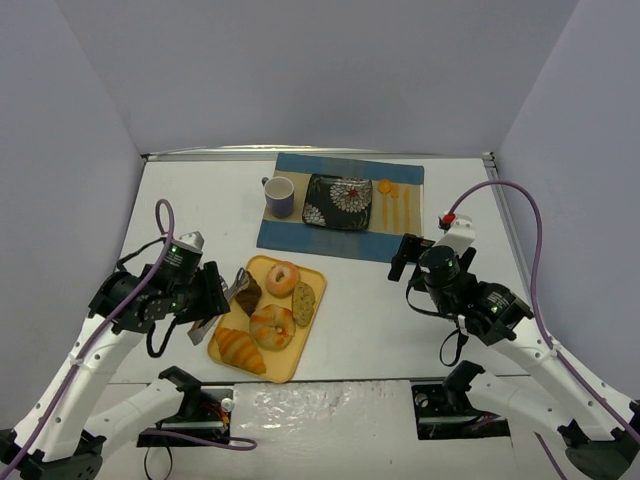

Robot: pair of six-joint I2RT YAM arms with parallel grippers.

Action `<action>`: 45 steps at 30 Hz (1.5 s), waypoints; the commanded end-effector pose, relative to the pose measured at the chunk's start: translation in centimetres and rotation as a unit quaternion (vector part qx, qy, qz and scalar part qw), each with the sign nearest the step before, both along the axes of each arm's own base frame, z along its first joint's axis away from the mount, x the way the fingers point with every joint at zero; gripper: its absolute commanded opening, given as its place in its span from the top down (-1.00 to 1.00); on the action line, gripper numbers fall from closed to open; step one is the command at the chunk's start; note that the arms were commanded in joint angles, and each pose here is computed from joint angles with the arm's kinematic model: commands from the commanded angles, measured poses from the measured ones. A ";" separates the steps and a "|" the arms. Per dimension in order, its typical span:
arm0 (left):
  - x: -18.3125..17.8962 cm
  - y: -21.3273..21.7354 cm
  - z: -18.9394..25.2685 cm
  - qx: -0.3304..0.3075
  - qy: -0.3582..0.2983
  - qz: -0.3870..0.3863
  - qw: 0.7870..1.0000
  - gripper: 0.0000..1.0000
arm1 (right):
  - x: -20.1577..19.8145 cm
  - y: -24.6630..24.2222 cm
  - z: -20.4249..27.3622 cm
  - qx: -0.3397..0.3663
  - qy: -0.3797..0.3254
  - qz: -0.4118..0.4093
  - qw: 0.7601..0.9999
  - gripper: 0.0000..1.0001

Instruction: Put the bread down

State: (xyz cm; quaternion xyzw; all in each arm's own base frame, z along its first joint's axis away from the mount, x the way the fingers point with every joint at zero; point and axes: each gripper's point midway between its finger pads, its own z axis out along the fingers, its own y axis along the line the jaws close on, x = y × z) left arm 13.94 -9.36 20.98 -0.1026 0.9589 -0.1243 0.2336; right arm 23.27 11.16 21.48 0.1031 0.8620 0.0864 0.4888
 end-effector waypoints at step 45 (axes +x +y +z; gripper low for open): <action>4.7 -3.2 -6.2 0.065 0.059 -0.011 0.996 0.00 | 0.4 0.0 1.1 0.027 -0.029 -0.010 0.999 -1.00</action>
